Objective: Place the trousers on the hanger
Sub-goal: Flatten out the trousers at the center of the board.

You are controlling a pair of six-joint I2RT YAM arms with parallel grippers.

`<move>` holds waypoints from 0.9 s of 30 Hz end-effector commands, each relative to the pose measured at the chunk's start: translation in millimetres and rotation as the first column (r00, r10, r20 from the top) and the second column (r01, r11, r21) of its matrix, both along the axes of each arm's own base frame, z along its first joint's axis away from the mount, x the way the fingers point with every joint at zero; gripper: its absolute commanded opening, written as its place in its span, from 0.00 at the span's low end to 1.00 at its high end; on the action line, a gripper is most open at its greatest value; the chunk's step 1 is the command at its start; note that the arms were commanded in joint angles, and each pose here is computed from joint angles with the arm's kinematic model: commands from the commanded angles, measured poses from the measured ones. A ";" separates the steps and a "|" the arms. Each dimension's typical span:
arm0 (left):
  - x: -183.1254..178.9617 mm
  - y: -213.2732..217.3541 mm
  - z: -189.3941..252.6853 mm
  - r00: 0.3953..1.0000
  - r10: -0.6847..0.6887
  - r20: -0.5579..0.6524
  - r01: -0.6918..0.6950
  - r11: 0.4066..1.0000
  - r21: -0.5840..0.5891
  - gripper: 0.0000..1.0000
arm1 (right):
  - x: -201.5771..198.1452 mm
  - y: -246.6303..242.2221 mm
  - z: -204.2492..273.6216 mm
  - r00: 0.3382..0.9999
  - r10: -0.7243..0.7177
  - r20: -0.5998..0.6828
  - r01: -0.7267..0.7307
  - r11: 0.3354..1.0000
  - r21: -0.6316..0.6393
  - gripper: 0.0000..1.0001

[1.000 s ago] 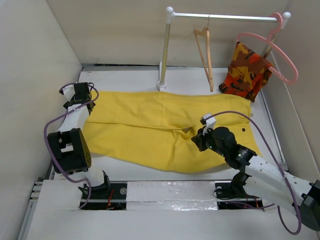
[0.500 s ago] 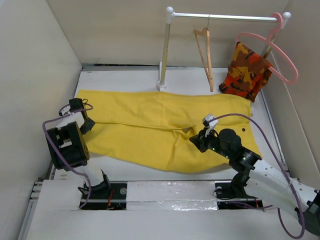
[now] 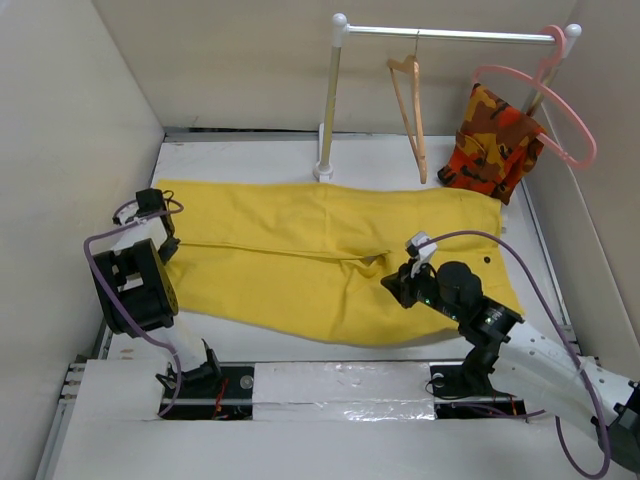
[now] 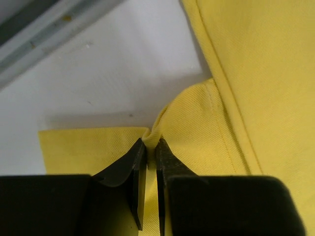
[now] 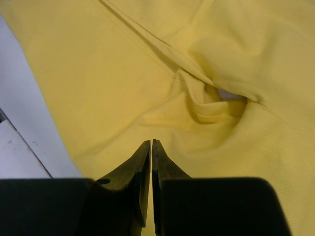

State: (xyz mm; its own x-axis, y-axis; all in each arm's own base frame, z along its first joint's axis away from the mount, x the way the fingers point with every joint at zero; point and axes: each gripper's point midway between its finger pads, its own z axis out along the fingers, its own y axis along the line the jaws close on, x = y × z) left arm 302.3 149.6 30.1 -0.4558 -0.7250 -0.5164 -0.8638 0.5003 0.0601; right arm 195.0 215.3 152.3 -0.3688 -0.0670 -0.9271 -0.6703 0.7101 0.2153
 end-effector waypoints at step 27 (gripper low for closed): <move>-8.4 45.6 94.0 0.959 0.167 0.229 -0.207 0.965 0.164 0.56 | 9.3 27.3 -1.3 0.998 0.064 0.000 -0.064 0.998 0.026 0.14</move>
